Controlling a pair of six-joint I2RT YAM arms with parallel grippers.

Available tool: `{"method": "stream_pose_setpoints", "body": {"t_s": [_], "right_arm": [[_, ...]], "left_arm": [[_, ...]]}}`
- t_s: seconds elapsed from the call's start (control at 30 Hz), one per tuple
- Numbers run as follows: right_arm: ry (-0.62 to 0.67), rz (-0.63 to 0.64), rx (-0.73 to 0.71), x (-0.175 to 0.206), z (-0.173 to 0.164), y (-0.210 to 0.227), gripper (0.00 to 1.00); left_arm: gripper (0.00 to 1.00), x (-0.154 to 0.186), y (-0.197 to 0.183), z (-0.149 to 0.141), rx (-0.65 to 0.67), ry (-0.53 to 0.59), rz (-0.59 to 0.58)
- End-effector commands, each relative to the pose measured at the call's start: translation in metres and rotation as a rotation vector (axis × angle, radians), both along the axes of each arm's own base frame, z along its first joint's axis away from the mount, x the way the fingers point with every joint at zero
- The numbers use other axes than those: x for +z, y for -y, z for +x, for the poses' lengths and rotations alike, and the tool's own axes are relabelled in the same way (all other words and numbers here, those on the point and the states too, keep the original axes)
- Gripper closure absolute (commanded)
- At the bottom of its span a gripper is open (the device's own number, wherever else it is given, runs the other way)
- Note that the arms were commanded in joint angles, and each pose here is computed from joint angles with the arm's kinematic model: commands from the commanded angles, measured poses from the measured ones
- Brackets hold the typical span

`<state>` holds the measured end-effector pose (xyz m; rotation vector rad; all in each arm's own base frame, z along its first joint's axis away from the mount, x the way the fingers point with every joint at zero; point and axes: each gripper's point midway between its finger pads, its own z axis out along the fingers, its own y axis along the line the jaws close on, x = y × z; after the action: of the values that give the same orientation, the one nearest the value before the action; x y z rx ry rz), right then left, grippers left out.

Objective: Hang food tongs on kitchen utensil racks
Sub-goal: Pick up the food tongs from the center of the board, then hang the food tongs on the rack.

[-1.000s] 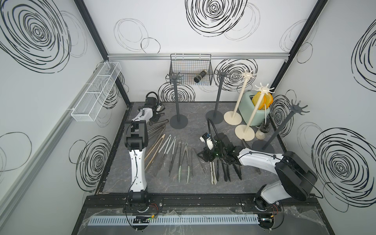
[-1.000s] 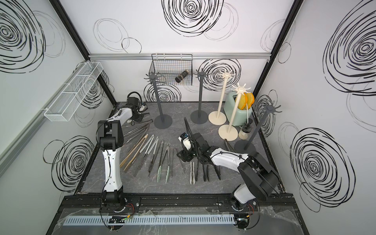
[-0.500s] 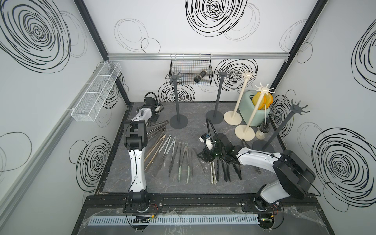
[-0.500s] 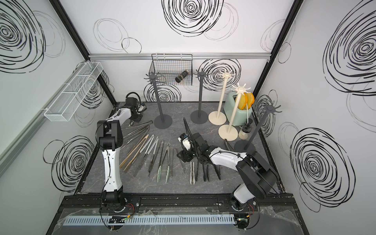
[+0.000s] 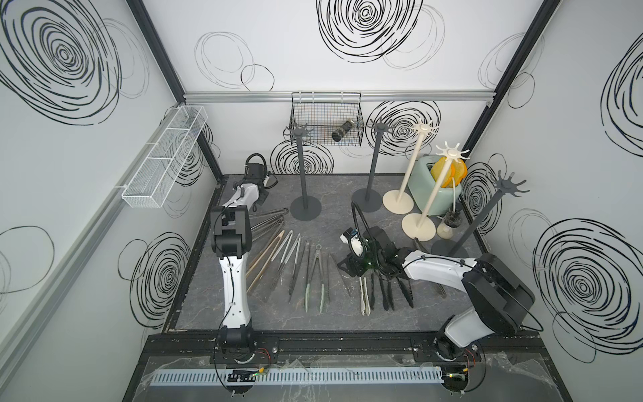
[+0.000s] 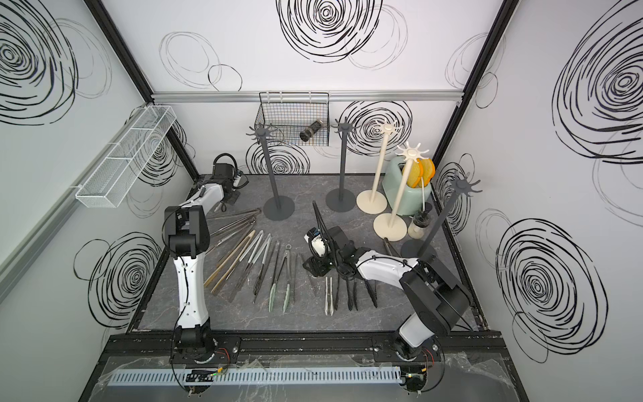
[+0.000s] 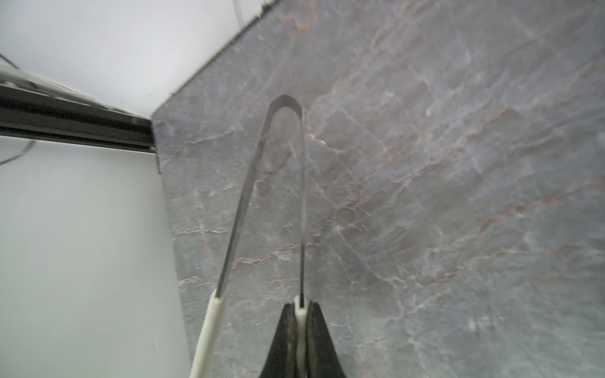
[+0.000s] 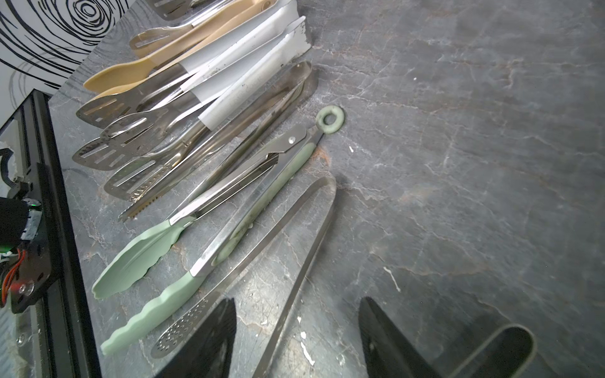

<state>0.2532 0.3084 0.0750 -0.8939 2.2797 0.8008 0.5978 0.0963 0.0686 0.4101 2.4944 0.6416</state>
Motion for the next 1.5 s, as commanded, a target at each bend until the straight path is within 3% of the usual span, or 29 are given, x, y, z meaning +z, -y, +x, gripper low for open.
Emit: {"method": "stream_pose_setpoints", "body": {"t_s": [0.0, 0.2, 0.4, 0.5, 0.63, 0.8, 1.03, 1.47], "right_arm": [[0.030, 0.043, -0.012, 0.022, 0.001, 0.001, 0.38], [0.115, 0.096, -0.104, 0.060, 0.004, 0.022, 0.37], [0.207, 0.134, -0.195, 0.090, 0.009, 0.046, 0.37], [0.223, 0.149, -0.209, 0.095, 0.010, 0.051, 0.37], [0.226, 0.147, -0.200, 0.094, 0.011, 0.051, 0.37], [0.215, 0.133, -0.195, 0.085, 0.014, 0.049, 0.38], [0.146, 0.102, -0.171, 0.072, 0.012, 0.043, 0.38], [0.129, 0.074, -0.184, 0.061, 0.011, 0.048, 0.39]], "left_arm": [[1.00, 0.130, 0.002, 0.016, 0.035, 0.298, 0.007], [1.00, 0.214, 0.029, -0.024, 0.050, 0.490, -0.209], [1.00, 0.265, 0.077, -0.089, -0.048, 0.661, -0.525], [1.00, 0.275, 0.105, -0.118, -0.155, 0.684, -0.670], [1.00, 0.299, 0.155, -0.159, -0.398, 0.700, -0.860], [1.00, 0.331, 0.204, -0.199, -0.637, 0.750, -0.980], [1.00, 0.343, 0.224, -0.197, -0.647, 0.811, -0.972], [1.00, 0.334, 0.221, -0.144, -0.551, 0.832, -0.905]]}}
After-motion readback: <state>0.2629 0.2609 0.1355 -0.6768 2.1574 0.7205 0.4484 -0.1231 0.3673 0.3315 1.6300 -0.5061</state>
